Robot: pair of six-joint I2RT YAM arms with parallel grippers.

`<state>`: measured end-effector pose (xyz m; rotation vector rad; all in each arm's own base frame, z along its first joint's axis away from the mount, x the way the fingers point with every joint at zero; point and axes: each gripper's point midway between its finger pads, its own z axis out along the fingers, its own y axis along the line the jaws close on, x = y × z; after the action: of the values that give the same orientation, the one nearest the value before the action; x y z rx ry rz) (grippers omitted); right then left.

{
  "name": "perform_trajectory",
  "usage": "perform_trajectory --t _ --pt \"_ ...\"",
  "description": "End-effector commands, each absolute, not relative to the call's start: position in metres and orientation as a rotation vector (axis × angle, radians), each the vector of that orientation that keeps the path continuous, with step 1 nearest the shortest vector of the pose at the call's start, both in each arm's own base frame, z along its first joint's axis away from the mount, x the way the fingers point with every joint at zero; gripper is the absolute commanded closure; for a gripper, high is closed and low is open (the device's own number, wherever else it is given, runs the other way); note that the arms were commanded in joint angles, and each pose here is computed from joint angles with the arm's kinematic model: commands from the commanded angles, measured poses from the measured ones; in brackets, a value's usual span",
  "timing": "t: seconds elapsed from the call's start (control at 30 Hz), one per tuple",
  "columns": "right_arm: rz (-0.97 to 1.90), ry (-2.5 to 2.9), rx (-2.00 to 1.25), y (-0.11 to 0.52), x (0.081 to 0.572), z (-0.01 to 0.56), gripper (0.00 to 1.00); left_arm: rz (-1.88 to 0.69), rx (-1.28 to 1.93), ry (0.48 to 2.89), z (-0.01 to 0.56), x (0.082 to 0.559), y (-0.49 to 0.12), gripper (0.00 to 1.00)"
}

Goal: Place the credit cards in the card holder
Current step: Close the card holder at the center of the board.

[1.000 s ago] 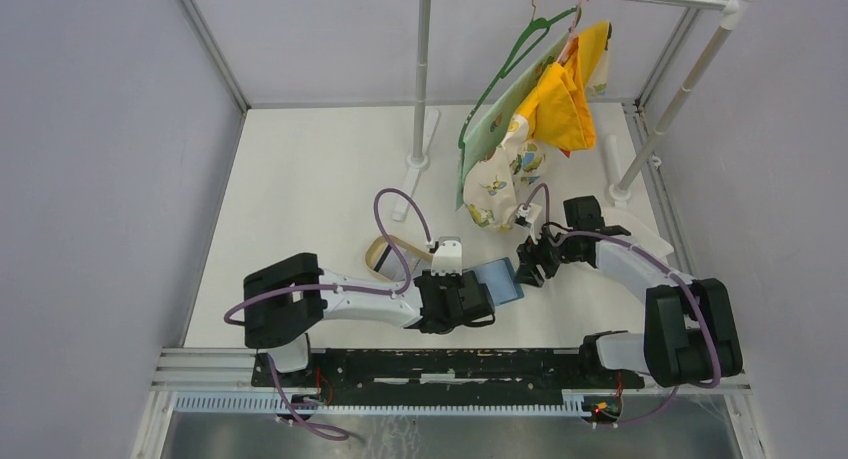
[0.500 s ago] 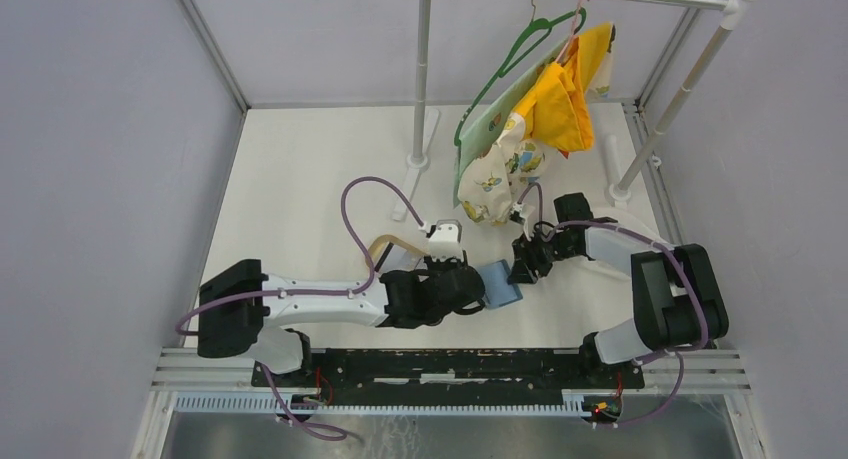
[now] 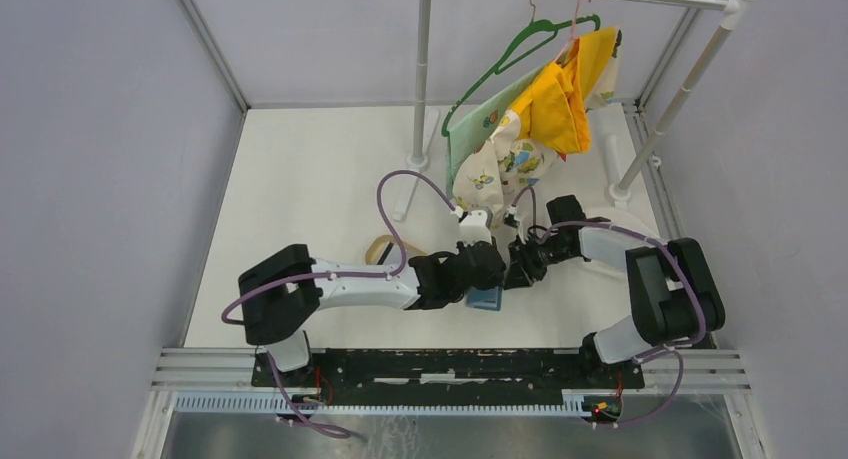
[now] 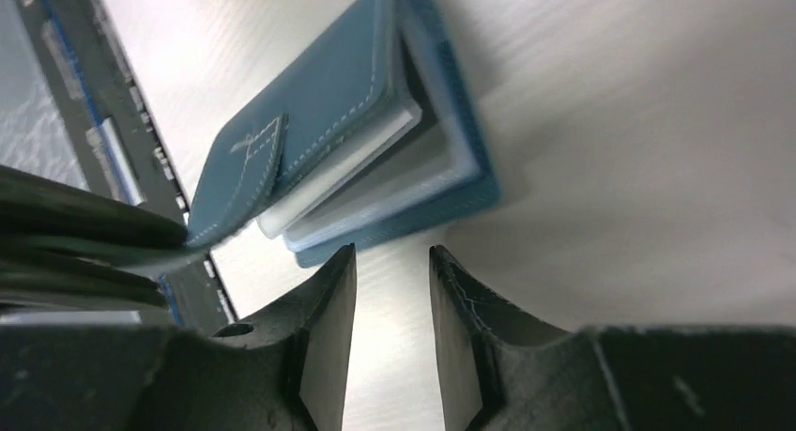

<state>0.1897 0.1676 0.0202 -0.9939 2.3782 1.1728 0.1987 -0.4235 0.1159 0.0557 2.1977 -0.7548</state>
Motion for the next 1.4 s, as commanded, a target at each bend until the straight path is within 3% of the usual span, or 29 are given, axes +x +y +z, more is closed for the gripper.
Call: perform_trajectory --t 0.0,0.2,0.43,0.67,0.97,1.03,1.23,1.37 --pt "0.832 2.304 -0.907 0.141 0.241 0.041 0.59 -0.884 0.075 2.184 0.119 0.204 -0.454 0.98" --pt "0.754 2.21 -0.888 0.13 0.25 0.062 0.56 -0.924 0.093 2.268 0.081 0.193 -0.462 0.98" --pt "0.942 2.175 -0.864 0.147 0.239 0.064 0.58 -1.028 0.158 2.324 0.058 0.172 -0.469 0.94" --pt "1.164 2.211 -0.762 0.164 0.229 0.055 0.8 -1.104 0.225 2.293 0.062 0.164 -0.474 0.85" --pt "1.245 2.316 -0.747 0.17 0.212 0.032 0.85 -1.131 0.275 2.279 0.065 0.16 -0.477 0.82" --pt "1.175 2.383 -0.764 0.164 0.212 0.02 0.86 -1.137 0.285 2.272 0.069 0.16 -0.477 0.76" --pt "1.029 2.466 -0.791 0.149 0.215 0.004 0.88 -1.17 0.356 2.214 0.096 0.156 -0.473 0.44" --pt "1.007 2.452 -0.809 0.148 0.218 0.006 0.88 -1.161 0.431 2.138 0.126 0.152 -0.457 0.28"
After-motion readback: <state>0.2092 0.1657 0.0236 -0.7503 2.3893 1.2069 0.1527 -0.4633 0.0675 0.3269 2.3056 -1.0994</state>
